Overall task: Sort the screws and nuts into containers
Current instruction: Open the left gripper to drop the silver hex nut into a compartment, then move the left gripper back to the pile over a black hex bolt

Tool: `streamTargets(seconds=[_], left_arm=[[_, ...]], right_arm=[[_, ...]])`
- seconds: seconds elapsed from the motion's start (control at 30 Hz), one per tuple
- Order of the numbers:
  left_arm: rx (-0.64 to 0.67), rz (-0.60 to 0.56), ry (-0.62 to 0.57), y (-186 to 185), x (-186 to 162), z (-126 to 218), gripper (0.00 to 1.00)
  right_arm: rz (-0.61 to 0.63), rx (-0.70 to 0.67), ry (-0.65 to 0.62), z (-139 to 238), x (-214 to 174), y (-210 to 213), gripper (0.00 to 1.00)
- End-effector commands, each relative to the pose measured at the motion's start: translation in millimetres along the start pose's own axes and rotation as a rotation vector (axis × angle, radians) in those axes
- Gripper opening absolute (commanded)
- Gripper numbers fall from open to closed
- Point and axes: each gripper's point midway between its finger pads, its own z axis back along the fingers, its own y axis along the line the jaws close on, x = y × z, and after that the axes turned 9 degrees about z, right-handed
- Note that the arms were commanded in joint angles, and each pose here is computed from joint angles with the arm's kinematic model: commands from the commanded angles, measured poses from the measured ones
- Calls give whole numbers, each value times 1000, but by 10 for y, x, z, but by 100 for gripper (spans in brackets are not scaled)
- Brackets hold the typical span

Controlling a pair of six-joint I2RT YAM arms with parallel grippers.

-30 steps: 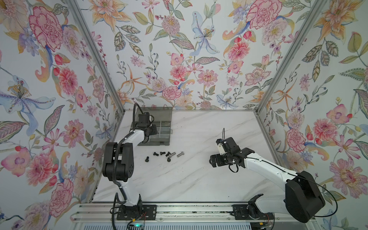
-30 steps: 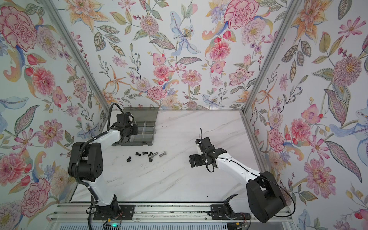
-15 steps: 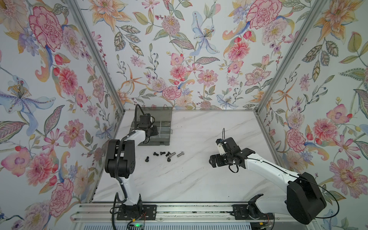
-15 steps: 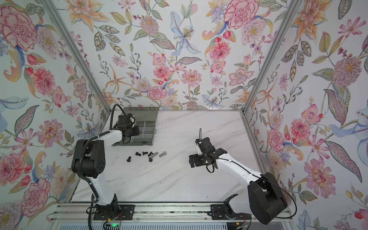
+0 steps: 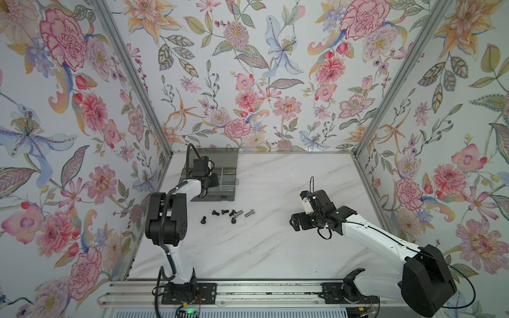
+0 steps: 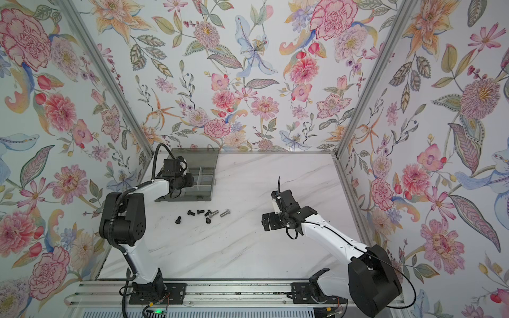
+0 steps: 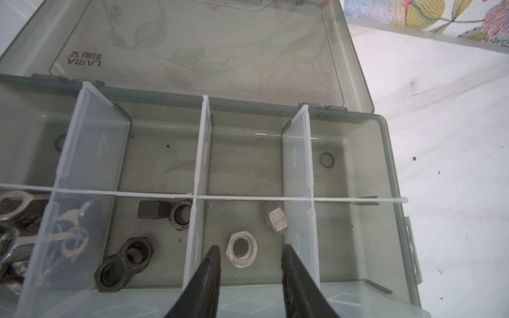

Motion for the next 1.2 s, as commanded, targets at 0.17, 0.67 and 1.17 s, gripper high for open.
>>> streamTargets(seconds=[0.17, 0.67, 1.17], left_arm=[[-28, 3, -5, -33, 79, 20, 48], [-54, 51, -41, 16, -352, 1032, 60], [66, 169, 88, 411, -1610, 1465, 69]], right_arm=[[-6, -5, 23, 16, -101, 9, 99], [0, -3, 39, -38, -61, 38, 99], [33, 7, 56, -128, 50, 88, 99]])
